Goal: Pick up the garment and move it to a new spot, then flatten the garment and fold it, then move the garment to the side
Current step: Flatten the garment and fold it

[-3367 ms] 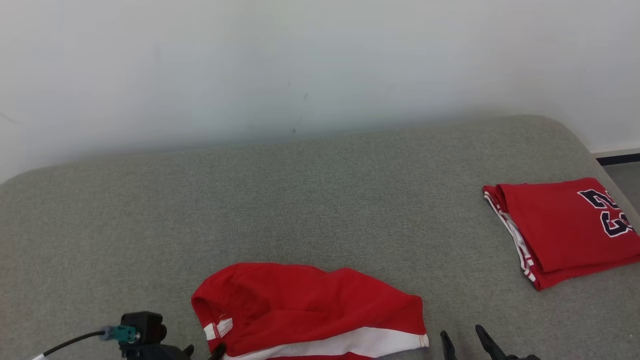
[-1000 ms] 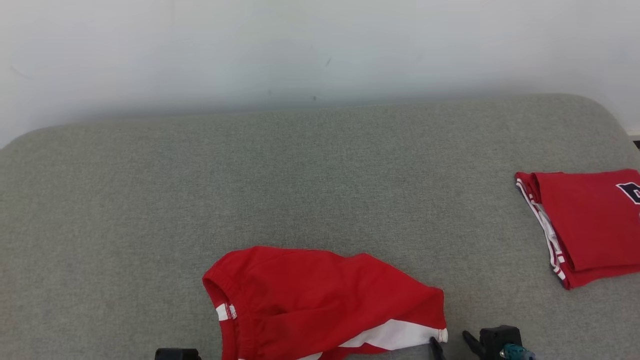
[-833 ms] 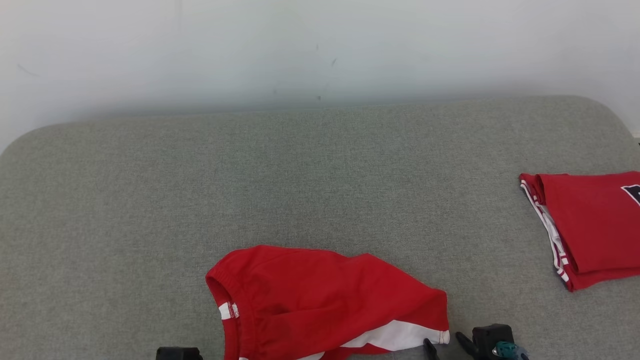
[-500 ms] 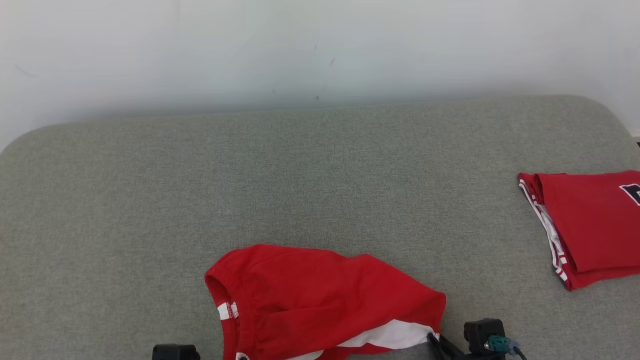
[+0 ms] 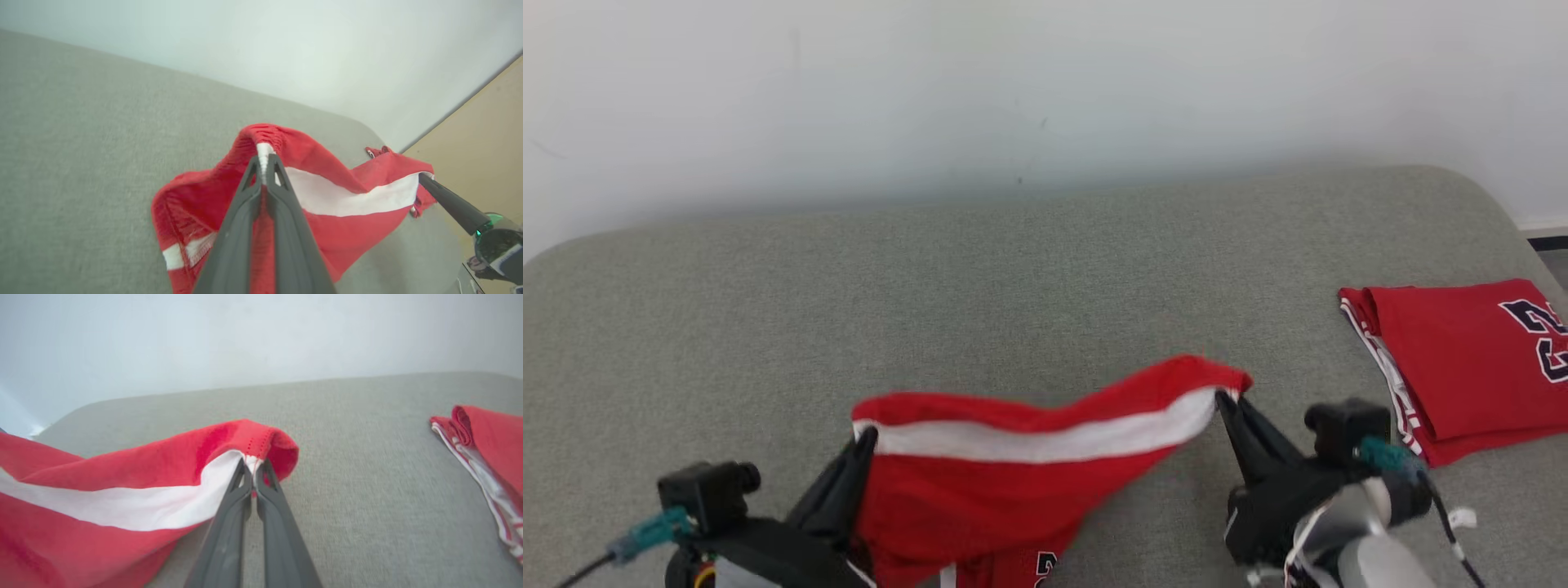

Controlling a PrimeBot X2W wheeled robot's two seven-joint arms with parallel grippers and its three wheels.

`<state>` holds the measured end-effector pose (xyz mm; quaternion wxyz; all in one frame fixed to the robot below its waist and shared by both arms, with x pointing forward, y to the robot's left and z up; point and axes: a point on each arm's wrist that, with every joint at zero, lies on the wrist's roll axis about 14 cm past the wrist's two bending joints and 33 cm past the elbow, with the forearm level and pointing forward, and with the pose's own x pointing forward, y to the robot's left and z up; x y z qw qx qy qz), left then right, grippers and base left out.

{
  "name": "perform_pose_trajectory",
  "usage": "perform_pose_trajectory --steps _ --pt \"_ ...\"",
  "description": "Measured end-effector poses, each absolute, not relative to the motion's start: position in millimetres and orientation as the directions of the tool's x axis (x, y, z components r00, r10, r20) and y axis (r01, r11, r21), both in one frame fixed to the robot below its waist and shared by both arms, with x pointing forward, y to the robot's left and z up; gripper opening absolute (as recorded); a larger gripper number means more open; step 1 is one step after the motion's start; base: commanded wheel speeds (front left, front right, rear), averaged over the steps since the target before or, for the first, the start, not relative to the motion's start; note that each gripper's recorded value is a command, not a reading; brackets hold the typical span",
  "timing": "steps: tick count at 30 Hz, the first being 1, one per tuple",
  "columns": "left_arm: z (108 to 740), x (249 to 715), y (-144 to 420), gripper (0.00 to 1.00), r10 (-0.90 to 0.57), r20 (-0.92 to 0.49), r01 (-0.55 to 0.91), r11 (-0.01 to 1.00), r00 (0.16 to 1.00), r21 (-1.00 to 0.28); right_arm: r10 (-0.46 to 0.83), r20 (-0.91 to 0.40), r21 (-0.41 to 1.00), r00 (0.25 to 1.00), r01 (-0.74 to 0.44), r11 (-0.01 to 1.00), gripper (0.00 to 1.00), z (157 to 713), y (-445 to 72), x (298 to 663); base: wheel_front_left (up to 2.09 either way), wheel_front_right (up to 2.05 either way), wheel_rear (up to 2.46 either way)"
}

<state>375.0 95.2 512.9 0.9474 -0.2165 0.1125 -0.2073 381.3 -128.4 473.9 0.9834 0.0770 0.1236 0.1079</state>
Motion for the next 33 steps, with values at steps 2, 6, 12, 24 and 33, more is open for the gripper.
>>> perform_pose_trajectory --steps 2,6,12,24,33 --pt "538.0 390.9 96.1 0.00 -0.439 -0.049 0.368 0.805 0.897 -0.465 0.243 -0.147 0.151 0.959 -0.221 0.963 0.00 508.4 -125.9 397.7 0.00 0.00 0.00" --pt "585.7 426.7 91.0 0.00 -0.464 0.063 0.437 0.769 0.884 -0.467 0.299 -0.097 0.022 0.949 -0.298 0.954 0.00 553.7 -119.5 425.9 0.00 0.00 0.00" --pt "643.5 487.3 105.6 0.00 -0.410 0.179 0.445 0.771 0.894 -0.456 0.369 -0.056 -0.093 0.928 -0.373 0.923 0.00 607.5 -105.3 472.0 0.00 0.00 0.00" --pt "696.5 585.2 104.7 0.00 -0.329 0.344 0.466 0.741 0.879 -0.483 0.291 0.028 -0.080 0.956 -0.288 0.954 0.00 652.4 -132.9 576.2 0.00 0.00 0.00" --pt "720.5 641.0 131.6 0.00 -0.131 0.540 0.448 0.732 0.831 -0.512 0.177 0.212 -0.059 0.961 -0.168 0.984 0.00 685.2 -164.8 635.8 0.00 0.00 0.00"
